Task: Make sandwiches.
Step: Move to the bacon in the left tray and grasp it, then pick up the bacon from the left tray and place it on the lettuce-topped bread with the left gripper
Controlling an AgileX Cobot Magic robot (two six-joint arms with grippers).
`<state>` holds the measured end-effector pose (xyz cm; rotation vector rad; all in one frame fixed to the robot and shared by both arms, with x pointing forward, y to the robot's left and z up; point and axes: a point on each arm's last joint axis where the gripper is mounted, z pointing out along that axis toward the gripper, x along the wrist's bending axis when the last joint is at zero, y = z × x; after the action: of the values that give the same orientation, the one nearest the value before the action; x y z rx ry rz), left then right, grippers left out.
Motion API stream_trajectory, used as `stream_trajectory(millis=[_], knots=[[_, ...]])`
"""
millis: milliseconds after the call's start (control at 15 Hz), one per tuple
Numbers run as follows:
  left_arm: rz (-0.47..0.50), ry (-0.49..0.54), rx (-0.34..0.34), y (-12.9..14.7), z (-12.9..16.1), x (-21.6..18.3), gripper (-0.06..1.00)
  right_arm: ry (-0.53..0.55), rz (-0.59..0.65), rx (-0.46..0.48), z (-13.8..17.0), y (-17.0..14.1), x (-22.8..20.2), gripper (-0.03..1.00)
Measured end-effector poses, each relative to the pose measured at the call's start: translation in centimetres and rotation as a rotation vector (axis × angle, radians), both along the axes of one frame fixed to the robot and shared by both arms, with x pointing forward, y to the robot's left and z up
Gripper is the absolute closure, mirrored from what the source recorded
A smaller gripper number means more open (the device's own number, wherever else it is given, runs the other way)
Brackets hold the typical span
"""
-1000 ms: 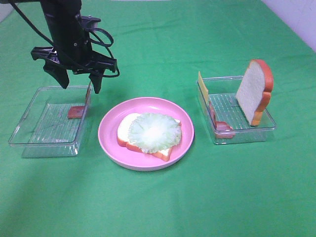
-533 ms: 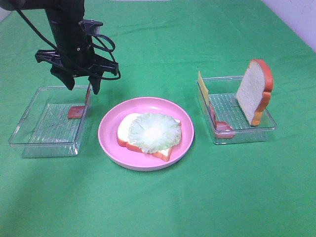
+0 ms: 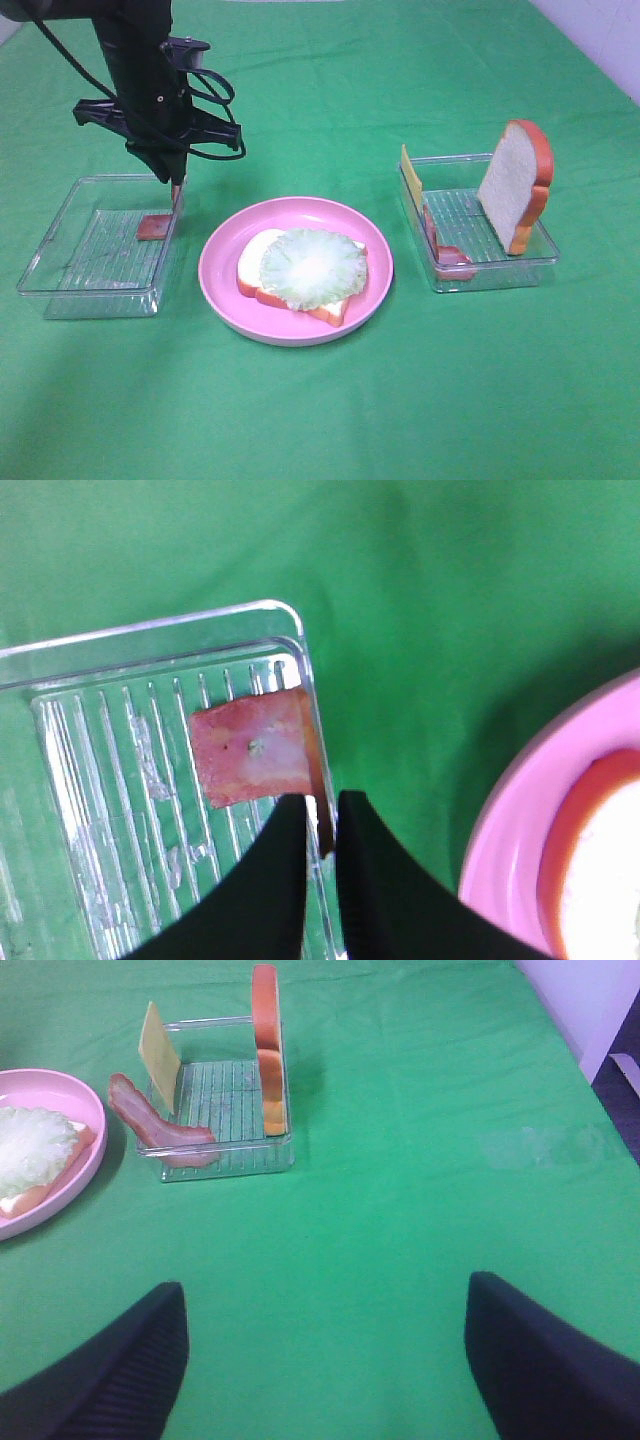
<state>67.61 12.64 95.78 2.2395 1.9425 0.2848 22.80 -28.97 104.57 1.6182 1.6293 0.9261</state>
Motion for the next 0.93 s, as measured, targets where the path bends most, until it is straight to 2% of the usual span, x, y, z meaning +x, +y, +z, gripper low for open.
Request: stream_trajectory(millis=[133,400,600,733,800,933], knots=[[0.0,-0.003,-0.001,0.0,0.0,0.0,0.93,0.0,0.0,0.0,0.0,0.0,0.0,0.24],[0.0,-0.002,-0.001,0.0,0.0,0.0,0.94,0.0,0.0,0.0,0.0,0.0,0.0,0.24],[0.0,-0.033,-0.015,0.0,1.5,-0.1,0.94,0.0,0.0,0.0,0.0,0.0,0.0,0.24],[0.0,-0.092,-0.064,0.1,5.0,-0.7,0.94,0.0,0.0,0.0,0.0,0.0,0.0,0.24],[0.0,-0.092,-0.064,0.1,5.0,-0.7,0.94,0.0,0.0,0.0,0.0,0.0,0.0,0.24],[-0.04,-0.11,-0.178,-0.4,8.1,-2.0,0.94,0.0,0.0,0.0,0.0,0.0,0.0,0.24]])
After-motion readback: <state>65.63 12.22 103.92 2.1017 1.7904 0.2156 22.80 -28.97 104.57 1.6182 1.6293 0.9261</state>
